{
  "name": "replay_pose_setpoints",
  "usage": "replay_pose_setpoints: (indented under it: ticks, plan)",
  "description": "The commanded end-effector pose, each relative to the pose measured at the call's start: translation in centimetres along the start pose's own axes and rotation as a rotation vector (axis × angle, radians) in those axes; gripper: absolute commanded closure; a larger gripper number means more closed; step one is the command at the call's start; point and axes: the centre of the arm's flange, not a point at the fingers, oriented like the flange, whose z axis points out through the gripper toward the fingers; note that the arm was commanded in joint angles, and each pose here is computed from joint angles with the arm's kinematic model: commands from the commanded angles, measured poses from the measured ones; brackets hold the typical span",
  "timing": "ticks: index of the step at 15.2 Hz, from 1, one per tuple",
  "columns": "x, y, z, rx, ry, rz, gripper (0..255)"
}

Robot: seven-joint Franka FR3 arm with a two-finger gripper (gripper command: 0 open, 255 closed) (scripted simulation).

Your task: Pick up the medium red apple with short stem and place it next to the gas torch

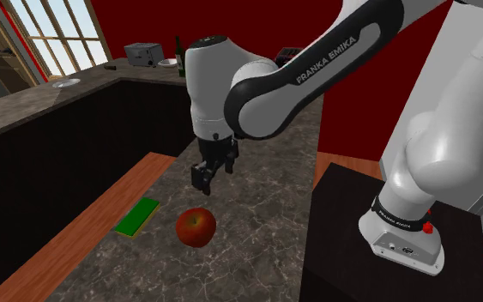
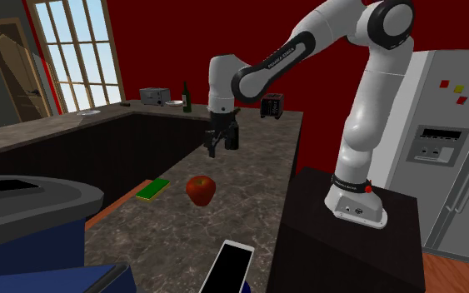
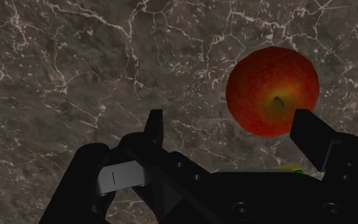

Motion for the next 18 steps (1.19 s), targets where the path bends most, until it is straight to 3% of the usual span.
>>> replay_pose_setpoints:
  ticks: [1, 6, 14, 18]
  plan:
    - [0.7, -2.2, 1.2, 0.003, 0.009, -0.002, 0]
    - [2.5, -7.8, 3.9, 0.007, 0.032, -0.010, 0]
    - [2.6, -7.8, 8.0, 0.007, 0.032, -0.010, 0]
    - [2.6, -7.8, 8.0, 0.007, 0.032, -0.010, 0]
